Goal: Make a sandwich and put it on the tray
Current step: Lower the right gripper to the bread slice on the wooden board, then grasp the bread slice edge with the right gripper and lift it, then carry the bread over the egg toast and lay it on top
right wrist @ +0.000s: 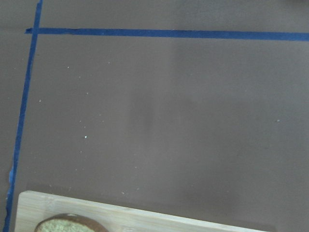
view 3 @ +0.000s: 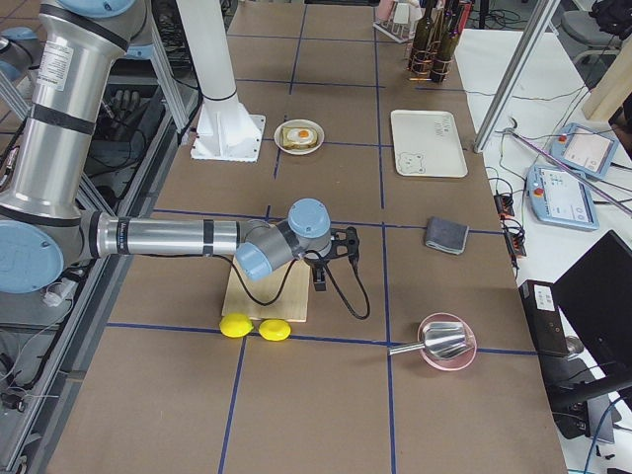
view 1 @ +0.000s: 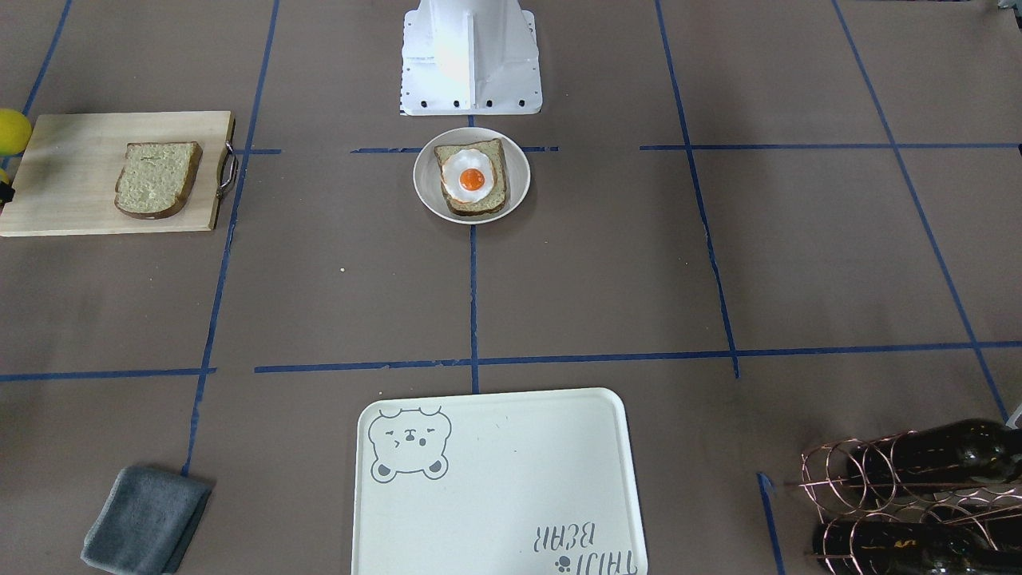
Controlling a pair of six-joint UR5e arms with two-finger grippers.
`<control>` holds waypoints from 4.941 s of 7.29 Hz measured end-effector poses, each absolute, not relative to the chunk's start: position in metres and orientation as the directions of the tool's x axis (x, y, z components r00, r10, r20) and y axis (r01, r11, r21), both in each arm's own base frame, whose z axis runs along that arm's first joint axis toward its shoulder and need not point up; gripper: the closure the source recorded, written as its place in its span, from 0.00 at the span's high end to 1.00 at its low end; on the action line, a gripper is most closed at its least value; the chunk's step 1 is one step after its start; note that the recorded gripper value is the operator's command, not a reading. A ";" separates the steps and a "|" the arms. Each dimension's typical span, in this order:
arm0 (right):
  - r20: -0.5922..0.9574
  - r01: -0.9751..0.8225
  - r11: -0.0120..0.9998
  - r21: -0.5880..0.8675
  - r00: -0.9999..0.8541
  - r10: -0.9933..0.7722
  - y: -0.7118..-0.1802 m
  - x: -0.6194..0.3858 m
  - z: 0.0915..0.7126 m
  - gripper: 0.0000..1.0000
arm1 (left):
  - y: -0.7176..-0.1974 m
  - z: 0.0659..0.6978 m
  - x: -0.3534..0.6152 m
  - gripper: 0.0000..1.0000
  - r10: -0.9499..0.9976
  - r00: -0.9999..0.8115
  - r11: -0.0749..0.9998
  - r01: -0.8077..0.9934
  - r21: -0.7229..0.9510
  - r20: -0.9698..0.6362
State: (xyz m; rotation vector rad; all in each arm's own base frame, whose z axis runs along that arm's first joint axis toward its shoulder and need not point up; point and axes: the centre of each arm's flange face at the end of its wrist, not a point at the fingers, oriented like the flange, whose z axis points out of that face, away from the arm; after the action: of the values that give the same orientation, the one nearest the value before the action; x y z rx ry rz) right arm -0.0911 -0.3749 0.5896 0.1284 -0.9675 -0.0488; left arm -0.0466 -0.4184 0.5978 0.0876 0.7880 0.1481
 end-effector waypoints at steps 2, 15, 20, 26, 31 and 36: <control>0.824 -0.004 0.989 0.151 0.553 -0.123 -0.351 -0.131 0.587 1.00 | -0.418 0.598 -0.047 1.00 0.165 0.696 0.986 -0.100 0.133 -0.699; 0.829 0.016 0.993 0.115 0.549 -0.105 -0.265 -0.198 0.606 0.64 | -0.418 0.598 -0.047 1.00 0.165 0.696 0.986 -0.100 0.133 -0.699; 0.824 0.014 0.992 0.128 0.555 -0.114 -0.268 -0.208 0.610 0.38 | -0.418 0.598 -0.047 1.00 0.164 0.696 0.986 -0.100 0.132 -0.699; 0.840 0.030 0.989 0.148 0.525 -0.141 -0.263 -0.207 0.605 0.00 | -0.418 0.598 -0.047 1.00 0.164 0.696 0.986 -0.100 0.132 -0.699; 0.902 0.062 0.985 0.159 0.397 -0.171 -0.267 -0.197 0.567 0.00 | -0.418 0.597 -0.047 1.00 0.166 0.696 0.986 -0.100 0.135 -0.699; 0.979 -0.028 0.996 0.085 0.186 -0.078 -0.348 -0.271 0.434 0.00 | -0.418 0.597 -0.047 1.00 0.166 0.696 0.986 -0.100 0.135 -0.699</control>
State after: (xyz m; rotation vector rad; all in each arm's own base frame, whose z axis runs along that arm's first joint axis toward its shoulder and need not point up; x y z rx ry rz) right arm -0.2707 -0.3484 0.4338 0.0903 -1.3836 -0.0355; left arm -0.0466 -0.4184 0.5967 0.0892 0.7880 0.1488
